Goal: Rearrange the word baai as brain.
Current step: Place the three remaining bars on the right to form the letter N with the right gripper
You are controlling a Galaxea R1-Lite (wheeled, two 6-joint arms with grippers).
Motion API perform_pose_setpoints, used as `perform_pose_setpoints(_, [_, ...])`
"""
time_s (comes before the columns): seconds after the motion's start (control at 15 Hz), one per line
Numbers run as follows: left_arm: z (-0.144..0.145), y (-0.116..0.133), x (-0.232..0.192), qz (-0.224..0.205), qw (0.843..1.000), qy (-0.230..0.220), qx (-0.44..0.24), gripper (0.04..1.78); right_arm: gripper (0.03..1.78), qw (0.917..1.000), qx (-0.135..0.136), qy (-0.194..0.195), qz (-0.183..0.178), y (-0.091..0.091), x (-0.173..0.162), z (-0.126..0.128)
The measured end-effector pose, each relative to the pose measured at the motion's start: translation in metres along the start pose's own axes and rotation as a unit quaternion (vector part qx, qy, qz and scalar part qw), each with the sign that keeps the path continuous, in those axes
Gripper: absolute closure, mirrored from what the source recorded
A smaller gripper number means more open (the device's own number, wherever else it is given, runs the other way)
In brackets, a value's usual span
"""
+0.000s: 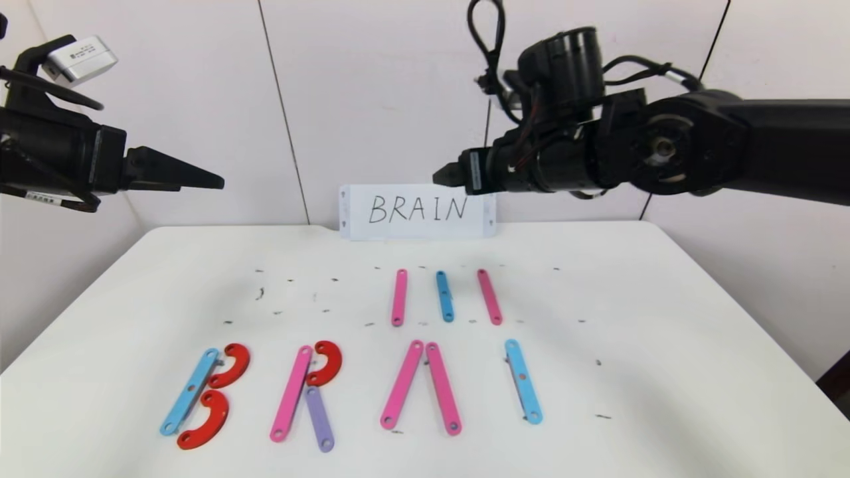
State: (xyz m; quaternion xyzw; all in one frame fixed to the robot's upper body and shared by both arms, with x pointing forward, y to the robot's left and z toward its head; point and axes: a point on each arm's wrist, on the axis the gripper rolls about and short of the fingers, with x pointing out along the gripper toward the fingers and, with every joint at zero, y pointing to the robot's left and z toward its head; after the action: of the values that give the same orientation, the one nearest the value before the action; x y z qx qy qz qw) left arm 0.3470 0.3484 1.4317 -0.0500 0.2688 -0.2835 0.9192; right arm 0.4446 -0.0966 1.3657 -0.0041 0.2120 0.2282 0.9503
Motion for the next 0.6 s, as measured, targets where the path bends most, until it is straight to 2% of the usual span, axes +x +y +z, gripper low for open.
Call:
perform_pose_setpoints(0.27, [0.0,0.0,0.001,-0.006,1.0,0.001,0.0,0.08,0.07,0.9992,-0.014,0.037,-0.001,0.025,0.043,-0.03])
perform_pose_setpoints(0.6, [0.0,0.0,0.003,-0.012,1.0,0.002,-0.002,0.08,0.07,0.9984,0.006,0.056,0.003,0.048,0.087,-0.068])
